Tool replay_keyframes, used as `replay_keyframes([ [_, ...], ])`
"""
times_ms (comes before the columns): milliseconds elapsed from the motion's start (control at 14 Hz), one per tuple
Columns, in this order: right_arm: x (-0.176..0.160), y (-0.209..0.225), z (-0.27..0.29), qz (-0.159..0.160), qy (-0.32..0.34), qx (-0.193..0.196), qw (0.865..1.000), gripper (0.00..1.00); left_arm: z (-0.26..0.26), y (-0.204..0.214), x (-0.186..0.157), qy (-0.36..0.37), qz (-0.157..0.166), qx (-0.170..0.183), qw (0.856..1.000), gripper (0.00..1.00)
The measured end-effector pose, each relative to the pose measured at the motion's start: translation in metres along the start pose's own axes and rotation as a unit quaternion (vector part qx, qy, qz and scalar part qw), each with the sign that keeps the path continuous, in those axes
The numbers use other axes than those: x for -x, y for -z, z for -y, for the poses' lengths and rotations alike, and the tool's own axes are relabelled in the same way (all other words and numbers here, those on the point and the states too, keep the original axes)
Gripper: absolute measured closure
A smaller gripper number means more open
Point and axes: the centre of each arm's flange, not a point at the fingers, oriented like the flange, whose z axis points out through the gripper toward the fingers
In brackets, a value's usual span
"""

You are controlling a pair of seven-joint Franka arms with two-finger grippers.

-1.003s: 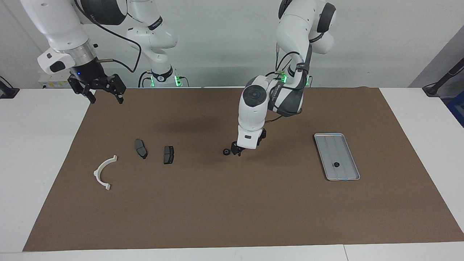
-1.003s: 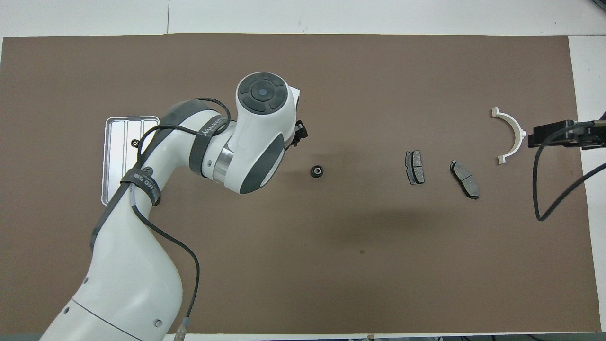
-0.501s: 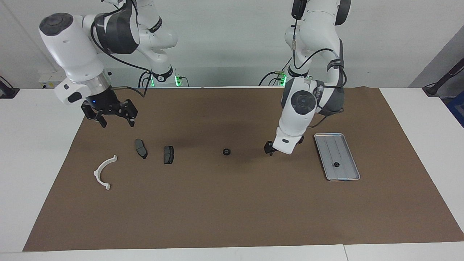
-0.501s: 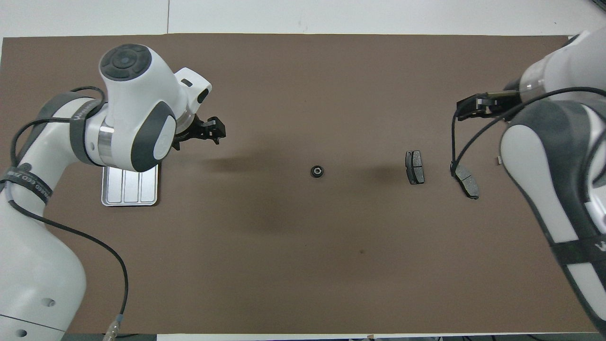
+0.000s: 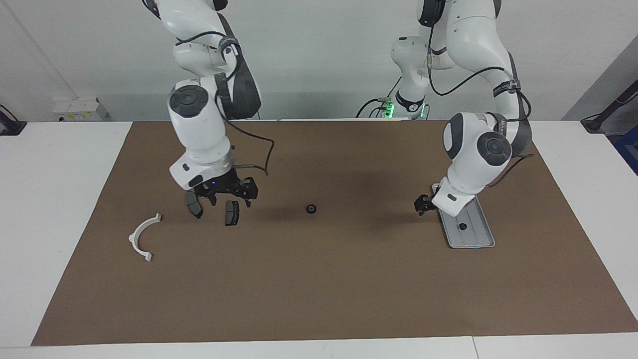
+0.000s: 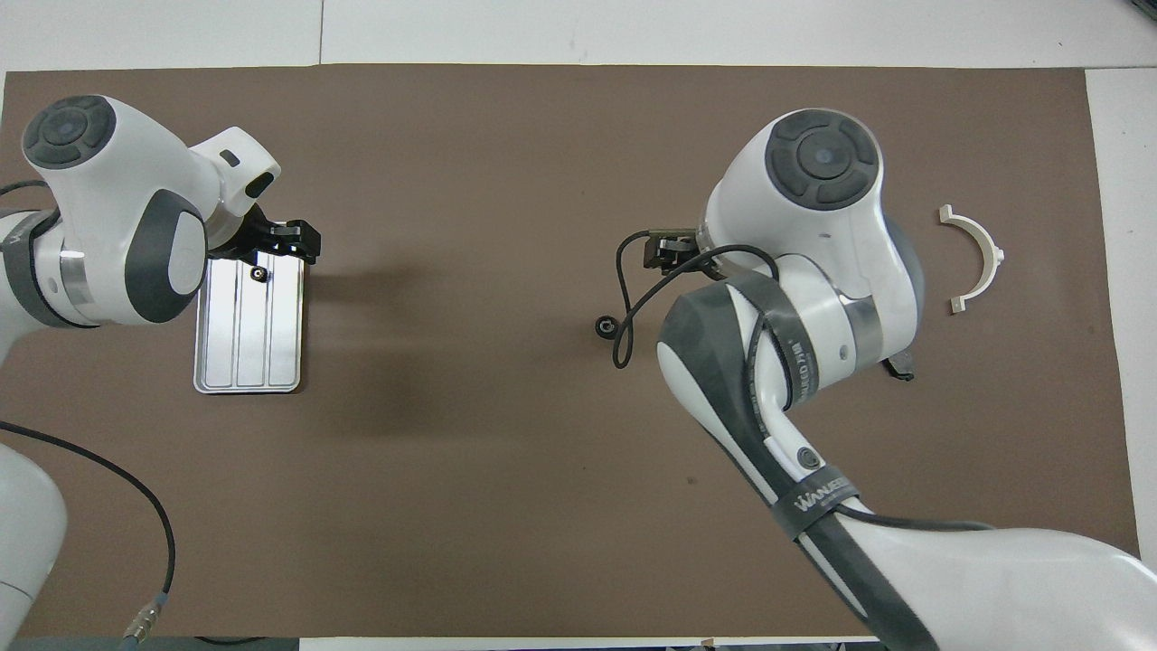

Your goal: Place bearing gear from tray to pile

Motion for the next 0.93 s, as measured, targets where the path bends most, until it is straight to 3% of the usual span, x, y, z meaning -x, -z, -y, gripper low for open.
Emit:
replay_keyframes([
  [287,0.019,-0.026,0.035,-0.002,-0.010,-0.002,1.000,0.00,0.031,-0.005,-0.002,-0.016,-0.018,-0.023,0.999,0.21],
  [358,0.021,-0.033,0.043,-0.005,-0.012,-0.004,1.000,0.00,0.037,-0.005,-0.002,-0.015,-0.018,-0.024,0.999,0.30],
  [573,0.035,-0.057,0.075,-0.011,-0.012,-0.009,1.000,0.00,0.041,-0.023,0.005,-0.016,-0.022,-0.025,0.999,0.30],
  [645,0.042,-0.066,0.088,-0.011,-0.011,-0.010,1.000,0.00,0.040,-0.032,0.009,-0.016,-0.020,-0.025,0.999,0.39],
  [931,0.055,-0.102,0.109,-0.005,-0.004,-0.004,1.000,0.00,0.041,-0.044,0.016,-0.016,-0.013,-0.025,0.999,0.40],
])
